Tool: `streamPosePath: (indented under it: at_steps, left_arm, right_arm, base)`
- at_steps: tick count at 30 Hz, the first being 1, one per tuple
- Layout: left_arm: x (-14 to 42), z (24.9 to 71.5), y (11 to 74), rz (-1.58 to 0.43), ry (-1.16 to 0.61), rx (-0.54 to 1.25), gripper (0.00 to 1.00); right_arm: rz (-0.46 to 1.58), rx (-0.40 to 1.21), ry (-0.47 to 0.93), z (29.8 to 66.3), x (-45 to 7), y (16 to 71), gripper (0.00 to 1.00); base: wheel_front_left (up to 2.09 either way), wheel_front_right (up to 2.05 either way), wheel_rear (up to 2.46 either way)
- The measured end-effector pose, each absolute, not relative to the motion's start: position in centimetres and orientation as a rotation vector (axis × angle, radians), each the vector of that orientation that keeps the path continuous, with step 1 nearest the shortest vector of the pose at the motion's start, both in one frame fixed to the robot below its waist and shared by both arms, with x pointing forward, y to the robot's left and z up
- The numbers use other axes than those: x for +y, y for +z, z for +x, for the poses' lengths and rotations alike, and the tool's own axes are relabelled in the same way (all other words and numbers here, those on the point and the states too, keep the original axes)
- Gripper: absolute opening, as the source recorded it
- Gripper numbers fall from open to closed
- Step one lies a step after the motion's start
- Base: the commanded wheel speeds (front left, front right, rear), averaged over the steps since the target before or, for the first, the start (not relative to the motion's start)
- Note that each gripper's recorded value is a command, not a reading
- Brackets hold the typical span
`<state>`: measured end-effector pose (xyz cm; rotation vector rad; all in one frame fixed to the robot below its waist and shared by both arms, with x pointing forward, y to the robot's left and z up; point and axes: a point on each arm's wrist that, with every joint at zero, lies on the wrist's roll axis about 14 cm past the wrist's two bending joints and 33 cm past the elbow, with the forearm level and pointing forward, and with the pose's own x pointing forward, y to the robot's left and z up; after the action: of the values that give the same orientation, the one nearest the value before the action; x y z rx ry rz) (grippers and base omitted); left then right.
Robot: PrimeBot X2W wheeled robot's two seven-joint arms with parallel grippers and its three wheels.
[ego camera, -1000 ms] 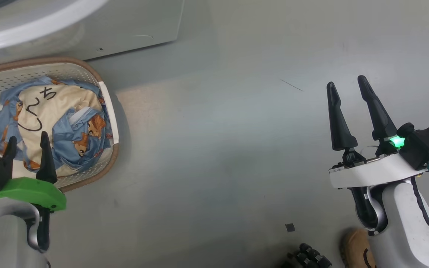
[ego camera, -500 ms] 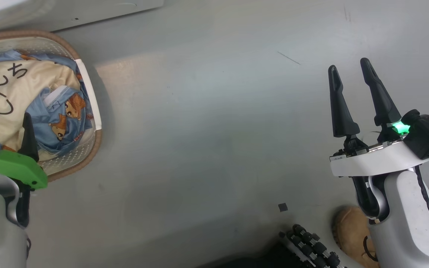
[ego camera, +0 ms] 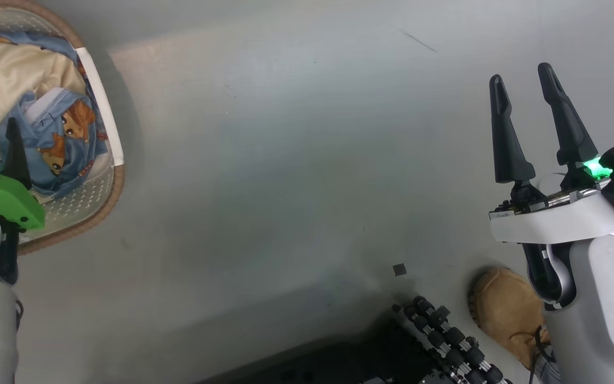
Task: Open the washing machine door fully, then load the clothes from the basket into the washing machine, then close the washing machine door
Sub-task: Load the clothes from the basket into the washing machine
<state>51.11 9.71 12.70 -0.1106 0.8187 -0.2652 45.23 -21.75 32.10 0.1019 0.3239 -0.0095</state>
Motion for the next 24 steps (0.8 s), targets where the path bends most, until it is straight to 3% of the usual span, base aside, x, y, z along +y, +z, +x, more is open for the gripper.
streamPosePath:
  at_steps: [24]
  left_arm:
    - [9.3,52.5,7.2,-0.064,-0.300,0.900,1.00]
  right_arm:
    - [0.097,0.399,0.009,45.1,-21.4,28.4,1.00]
  base:
    - [0.00,0.00,0.00]
